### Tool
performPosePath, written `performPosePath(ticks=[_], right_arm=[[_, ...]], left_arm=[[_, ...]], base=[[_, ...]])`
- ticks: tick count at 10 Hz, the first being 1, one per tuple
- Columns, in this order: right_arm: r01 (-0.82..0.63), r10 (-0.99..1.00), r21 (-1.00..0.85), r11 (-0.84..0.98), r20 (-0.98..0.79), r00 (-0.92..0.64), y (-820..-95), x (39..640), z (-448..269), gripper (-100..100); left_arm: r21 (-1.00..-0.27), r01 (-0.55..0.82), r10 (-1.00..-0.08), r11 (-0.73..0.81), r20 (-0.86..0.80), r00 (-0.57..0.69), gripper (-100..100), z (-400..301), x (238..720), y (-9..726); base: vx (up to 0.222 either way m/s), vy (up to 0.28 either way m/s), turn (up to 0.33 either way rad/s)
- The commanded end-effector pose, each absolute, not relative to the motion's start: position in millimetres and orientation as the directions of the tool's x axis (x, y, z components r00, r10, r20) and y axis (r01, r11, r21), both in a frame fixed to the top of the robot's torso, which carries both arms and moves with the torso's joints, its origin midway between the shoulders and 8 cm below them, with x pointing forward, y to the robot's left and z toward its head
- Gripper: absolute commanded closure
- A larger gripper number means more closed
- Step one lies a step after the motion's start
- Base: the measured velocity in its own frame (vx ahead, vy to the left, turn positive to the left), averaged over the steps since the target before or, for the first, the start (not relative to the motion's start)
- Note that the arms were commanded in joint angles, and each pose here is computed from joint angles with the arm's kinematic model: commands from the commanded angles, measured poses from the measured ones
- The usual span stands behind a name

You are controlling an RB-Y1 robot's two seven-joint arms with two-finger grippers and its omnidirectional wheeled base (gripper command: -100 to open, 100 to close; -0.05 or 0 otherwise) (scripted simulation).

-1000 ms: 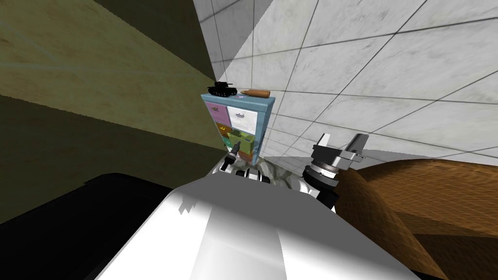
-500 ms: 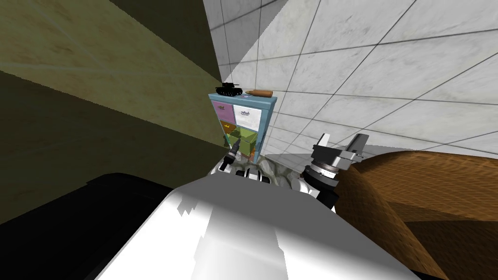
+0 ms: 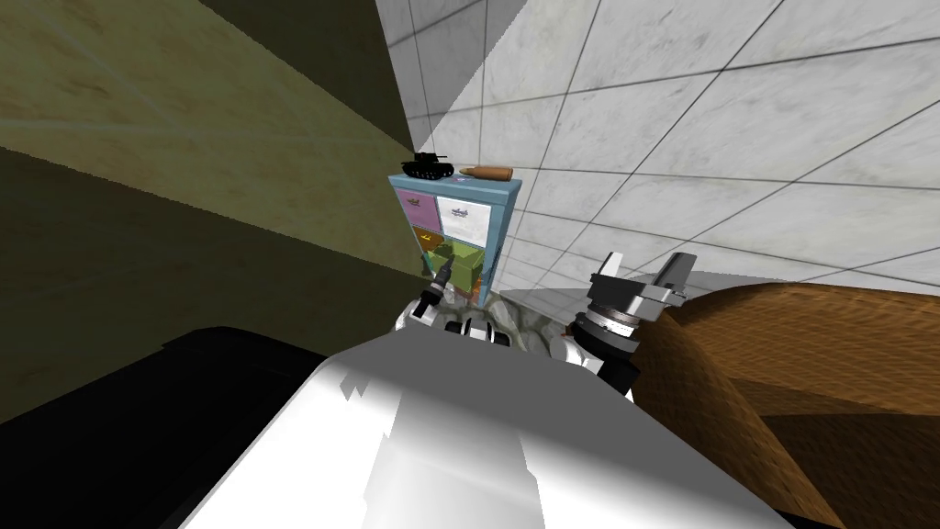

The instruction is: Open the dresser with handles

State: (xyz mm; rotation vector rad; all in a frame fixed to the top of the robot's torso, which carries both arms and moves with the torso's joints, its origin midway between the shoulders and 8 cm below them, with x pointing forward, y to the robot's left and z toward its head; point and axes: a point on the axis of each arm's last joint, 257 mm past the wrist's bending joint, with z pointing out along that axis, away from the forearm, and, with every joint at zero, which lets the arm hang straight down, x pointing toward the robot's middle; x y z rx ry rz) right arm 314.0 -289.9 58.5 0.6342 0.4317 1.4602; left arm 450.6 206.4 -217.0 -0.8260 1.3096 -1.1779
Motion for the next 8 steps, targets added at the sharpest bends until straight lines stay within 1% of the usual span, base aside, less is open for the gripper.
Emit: performPosePath(ticks=[1,2,3,8], right_arm=[[-0.774,0.991,0.633,-0.005,0.106,0.081,-289.9,314.0,58.5,0],[-0.774,0.991,0.633,-0.005,0.106,0.081,-289.9,314.0,58.5,0],[-0.774,0.991,0.633,-0.005,0.106,0.081,-289.9,314.0,58.5,0],[-0.774,0.991,0.633,-0.005,0.106,0.081,-289.9,314.0,58.5,0]], left_arm=[[-0.951,0.177,-0.954,0.252,-0.275,-0.116,-100,-199.9,454.9,206.3],[-0.954,0.158,-0.954,0.254,-0.274,-0.120,-100,-211.8,452.1,207.0],[-0.955,0.152,-0.954,0.254,-0.273,-0.120,0,-213.2,452.1,207.4],[-0.957,0.138,-0.955,0.255,-0.272,-0.121,0,-218.5,451.2,208.8]], base=[[-0.023,-0.001,-0.019],[0.000,0.000,0.000],[0.000,0.000,0.000],[0.000,0.000,0.000]])
